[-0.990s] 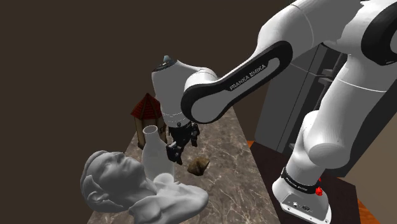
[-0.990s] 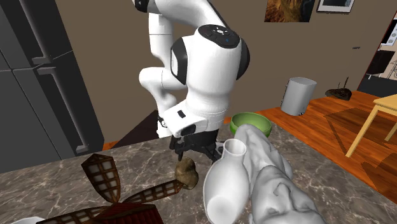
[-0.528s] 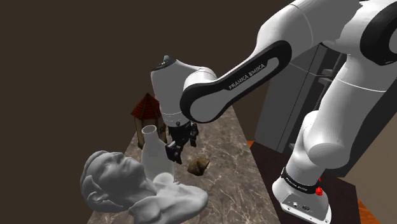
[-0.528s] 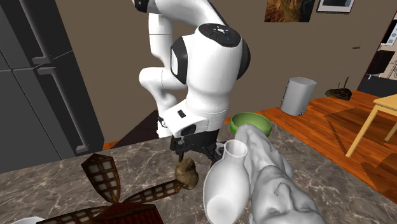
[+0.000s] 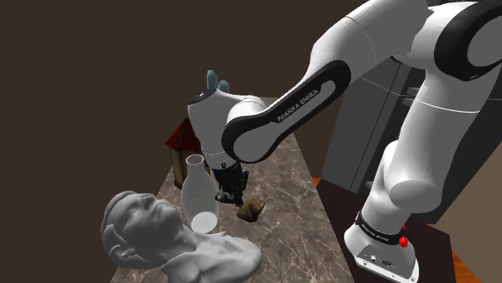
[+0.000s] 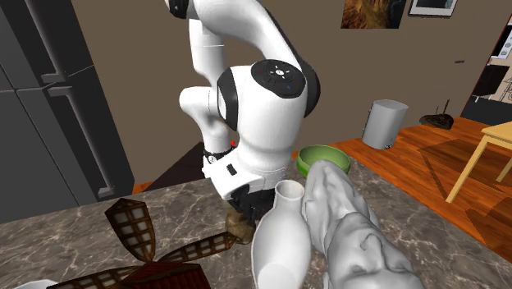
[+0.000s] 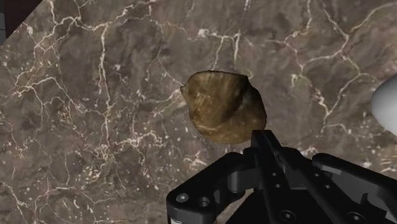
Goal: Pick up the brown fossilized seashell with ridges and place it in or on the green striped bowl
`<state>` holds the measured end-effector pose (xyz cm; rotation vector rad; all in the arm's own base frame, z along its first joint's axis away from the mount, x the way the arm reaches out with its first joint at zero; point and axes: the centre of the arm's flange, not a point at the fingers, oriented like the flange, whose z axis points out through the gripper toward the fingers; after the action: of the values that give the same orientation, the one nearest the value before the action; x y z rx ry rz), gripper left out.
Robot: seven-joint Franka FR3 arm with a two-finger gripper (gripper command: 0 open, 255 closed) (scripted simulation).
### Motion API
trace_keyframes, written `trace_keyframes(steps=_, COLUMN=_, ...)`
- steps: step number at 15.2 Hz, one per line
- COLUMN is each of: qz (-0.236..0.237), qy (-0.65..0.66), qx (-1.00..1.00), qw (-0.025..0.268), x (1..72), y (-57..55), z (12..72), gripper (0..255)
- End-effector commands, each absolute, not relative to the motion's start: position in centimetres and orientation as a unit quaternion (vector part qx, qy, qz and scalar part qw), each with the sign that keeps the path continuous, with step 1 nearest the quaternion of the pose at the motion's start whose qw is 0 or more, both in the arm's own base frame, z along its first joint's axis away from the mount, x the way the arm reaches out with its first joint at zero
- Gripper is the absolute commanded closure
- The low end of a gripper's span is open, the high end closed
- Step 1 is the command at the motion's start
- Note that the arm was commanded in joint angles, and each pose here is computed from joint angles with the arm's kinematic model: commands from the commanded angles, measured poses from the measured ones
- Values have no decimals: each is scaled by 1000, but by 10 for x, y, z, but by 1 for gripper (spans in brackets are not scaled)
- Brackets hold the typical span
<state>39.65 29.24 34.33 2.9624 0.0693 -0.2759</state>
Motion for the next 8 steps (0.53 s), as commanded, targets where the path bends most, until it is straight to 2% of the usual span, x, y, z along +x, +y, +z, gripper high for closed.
trace_keyframes(steps=1, qz=-92, qy=23, qx=992, qw=83, x=396, y=292, z=343, gripper=255)
trace_keyframes(steps=2, qz=-92, qy=23, qx=992, qw=83, x=396, y=292, z=343, gripper=0)
trace_keyframes(steps=7, qz=-64, qy=93, qx=975, qw=-190, x=368, y=153, z=320, gripper=0)
trace_keyframes(steps=8, qz=-62, qy=98, qx=971, qw=-209, x=366, y=144, z=316, gripper=0)
